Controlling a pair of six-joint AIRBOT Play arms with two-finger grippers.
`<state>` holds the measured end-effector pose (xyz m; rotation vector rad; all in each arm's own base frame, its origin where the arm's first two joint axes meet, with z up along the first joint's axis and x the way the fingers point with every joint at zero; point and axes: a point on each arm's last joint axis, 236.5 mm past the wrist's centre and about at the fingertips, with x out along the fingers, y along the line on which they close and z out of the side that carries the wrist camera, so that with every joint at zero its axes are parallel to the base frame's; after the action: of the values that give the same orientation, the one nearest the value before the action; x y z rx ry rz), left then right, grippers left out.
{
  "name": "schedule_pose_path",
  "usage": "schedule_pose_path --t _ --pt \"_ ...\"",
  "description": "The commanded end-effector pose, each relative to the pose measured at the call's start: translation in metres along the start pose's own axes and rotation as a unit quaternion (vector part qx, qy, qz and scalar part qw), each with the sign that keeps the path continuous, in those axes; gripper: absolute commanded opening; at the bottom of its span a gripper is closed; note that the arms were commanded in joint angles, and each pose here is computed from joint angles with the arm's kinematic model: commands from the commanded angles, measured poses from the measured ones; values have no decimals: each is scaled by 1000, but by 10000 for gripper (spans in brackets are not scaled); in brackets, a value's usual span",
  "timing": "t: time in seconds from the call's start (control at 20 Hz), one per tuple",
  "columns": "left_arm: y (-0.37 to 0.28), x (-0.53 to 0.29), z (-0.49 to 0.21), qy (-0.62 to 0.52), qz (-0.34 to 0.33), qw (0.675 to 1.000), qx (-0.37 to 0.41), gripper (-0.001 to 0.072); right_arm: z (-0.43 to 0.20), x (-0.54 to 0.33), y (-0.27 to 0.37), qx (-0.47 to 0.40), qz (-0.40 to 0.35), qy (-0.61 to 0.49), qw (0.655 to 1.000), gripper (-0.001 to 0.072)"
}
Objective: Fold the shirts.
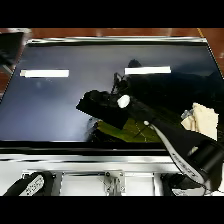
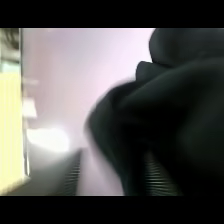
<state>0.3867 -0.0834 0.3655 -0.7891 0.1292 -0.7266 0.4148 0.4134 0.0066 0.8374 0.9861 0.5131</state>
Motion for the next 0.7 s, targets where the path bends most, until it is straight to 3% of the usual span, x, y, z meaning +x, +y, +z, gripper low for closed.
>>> schedule_pose_path --t 0.0,0.15,0.3,0.5,0.55,0.65 --pt "-18 -38 -13 30 75 993 84 45 3 16 -13 11 -7 -26 1000 572" --pt "-3 -46 -21 48 122 986 100 45 41 -29 -15 -55 -15 -6 998 571" --pt "2 -46 -21 51 125 986 97 46 78 -96 -55 -103 -77 35 991 571" --pt "2 -46 -22 52 127 986 98 46 44 -188 -187 -18 -278 183 943 595" --pt "3 -46 -22 52 127 986 98 46 20 -190 -204 -8 -288 214 933 685" --pt "3 -46 -23 53 126 986 97 45 -10 -175 -214 40 -259 224 939 685"
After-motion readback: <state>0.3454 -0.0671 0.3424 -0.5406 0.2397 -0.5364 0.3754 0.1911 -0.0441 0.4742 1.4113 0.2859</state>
